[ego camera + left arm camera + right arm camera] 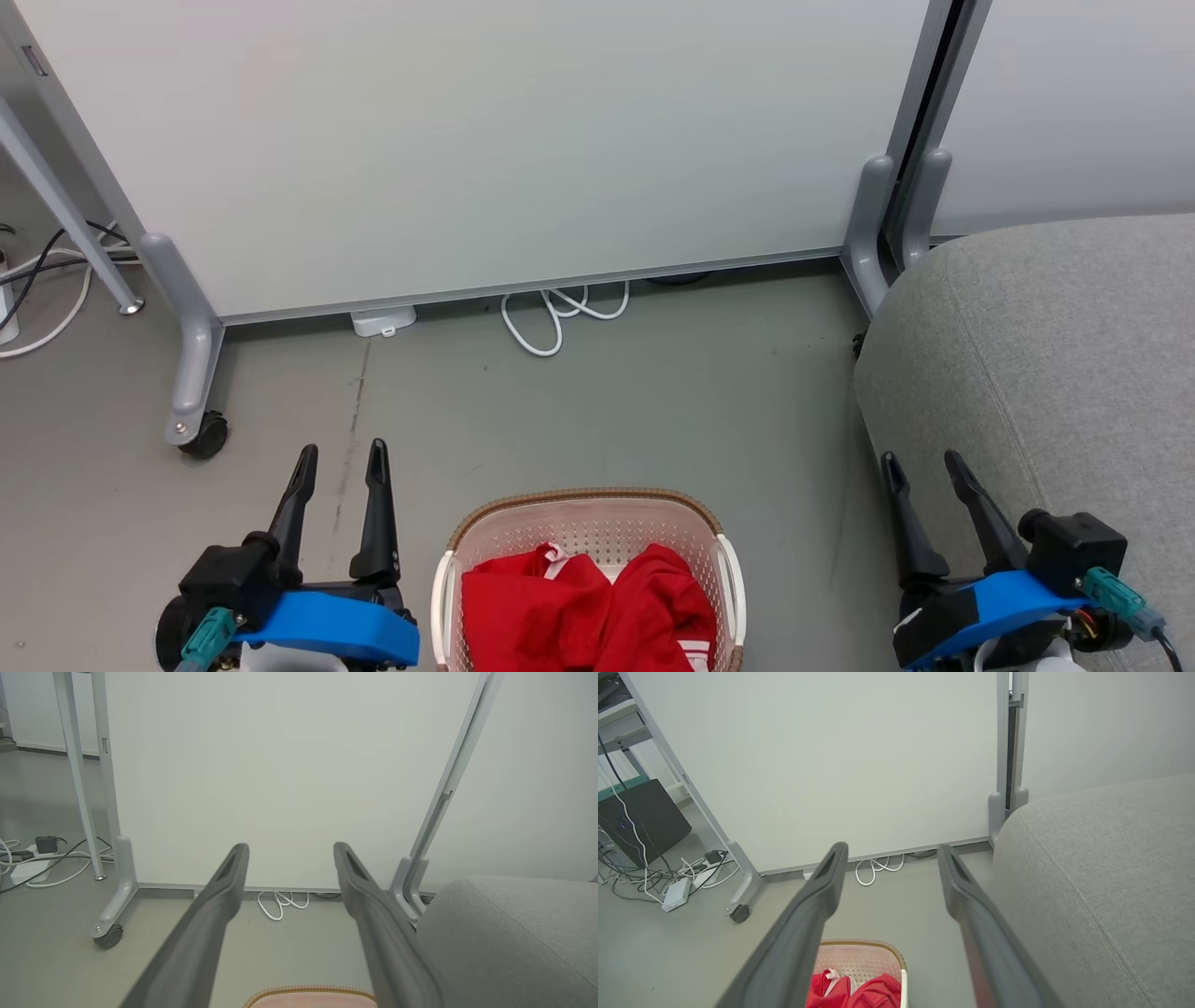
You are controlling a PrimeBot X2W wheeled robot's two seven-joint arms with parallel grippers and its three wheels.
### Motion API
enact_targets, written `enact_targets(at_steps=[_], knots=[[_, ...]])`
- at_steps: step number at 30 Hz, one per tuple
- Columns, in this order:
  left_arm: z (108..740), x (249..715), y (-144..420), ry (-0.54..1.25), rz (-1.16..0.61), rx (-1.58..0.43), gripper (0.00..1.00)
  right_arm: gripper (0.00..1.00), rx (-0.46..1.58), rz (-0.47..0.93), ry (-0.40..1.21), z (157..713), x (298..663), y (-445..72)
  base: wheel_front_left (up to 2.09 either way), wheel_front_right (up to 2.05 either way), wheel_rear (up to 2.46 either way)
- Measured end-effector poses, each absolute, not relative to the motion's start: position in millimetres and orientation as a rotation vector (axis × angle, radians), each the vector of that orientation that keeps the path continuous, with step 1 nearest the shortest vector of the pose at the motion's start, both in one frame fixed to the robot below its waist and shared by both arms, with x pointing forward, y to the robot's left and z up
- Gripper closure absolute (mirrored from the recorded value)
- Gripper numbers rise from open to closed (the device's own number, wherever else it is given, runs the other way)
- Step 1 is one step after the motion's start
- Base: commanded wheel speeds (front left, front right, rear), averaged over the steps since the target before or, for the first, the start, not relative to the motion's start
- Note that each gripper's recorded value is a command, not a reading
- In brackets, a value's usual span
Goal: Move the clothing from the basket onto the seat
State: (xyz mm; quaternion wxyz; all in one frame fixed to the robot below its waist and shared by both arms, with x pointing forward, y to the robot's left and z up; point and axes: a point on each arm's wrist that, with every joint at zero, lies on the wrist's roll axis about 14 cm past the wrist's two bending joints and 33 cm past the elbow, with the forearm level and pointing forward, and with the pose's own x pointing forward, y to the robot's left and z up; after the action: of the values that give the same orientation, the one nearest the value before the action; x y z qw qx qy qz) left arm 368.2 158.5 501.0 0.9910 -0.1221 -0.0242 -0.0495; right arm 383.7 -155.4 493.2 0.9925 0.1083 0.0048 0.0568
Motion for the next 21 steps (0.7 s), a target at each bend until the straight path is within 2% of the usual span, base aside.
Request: enact_targets(at_steps=[21], knots=[[503.5, 366.7, 151.1, -0.066, -0.129, -0.172, 0.00, 0.00, 0.145, 0.138, -0.016, 497.7, 384.8, -150.6, 0.00, 0.00, 0.00]])
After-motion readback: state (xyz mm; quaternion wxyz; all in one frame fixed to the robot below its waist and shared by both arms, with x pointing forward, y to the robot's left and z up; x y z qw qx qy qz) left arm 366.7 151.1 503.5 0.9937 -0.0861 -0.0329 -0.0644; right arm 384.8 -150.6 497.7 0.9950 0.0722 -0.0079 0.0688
